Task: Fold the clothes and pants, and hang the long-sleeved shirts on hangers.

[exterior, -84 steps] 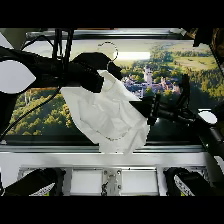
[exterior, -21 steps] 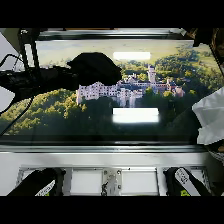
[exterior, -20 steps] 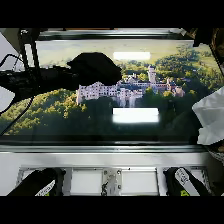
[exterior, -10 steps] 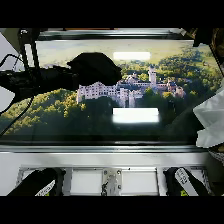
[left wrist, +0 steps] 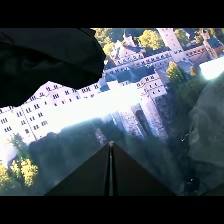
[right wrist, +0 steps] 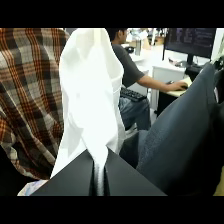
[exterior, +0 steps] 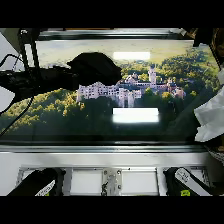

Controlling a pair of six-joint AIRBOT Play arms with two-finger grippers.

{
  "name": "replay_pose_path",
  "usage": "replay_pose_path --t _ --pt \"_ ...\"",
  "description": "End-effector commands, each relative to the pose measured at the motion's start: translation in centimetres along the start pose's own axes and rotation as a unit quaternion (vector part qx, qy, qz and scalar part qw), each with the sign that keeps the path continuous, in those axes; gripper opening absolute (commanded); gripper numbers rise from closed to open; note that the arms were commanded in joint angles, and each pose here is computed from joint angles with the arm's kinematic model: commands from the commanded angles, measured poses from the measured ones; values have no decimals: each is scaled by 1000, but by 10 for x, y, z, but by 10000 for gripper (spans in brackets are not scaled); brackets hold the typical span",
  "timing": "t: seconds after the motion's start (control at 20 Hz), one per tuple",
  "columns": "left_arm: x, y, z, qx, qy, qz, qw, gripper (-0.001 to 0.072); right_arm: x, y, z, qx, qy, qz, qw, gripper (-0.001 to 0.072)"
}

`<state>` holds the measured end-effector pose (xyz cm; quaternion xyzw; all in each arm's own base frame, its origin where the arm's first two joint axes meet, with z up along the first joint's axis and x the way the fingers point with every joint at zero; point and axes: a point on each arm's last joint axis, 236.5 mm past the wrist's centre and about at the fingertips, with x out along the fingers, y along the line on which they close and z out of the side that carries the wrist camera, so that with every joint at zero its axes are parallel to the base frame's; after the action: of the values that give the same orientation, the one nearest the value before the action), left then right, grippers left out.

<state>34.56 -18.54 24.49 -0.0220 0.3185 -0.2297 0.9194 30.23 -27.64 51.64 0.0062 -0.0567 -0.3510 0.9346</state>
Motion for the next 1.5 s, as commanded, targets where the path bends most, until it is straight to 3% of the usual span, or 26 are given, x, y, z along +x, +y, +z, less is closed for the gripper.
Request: replay_pose_path --t 0.0,0.6,1.45 --pt "0 0 0 1 0 0 1000 15 22 -7 -21 -3 25 -12 1000 8" --pt "0 -1 -1 0 1 -2 1000 15 44 -84 -24 29 -5 -106 994 8" --pt "0 -1 0 -1 0 -2 1000 15 -12 -158 -4 8 -2 -213 977 8"
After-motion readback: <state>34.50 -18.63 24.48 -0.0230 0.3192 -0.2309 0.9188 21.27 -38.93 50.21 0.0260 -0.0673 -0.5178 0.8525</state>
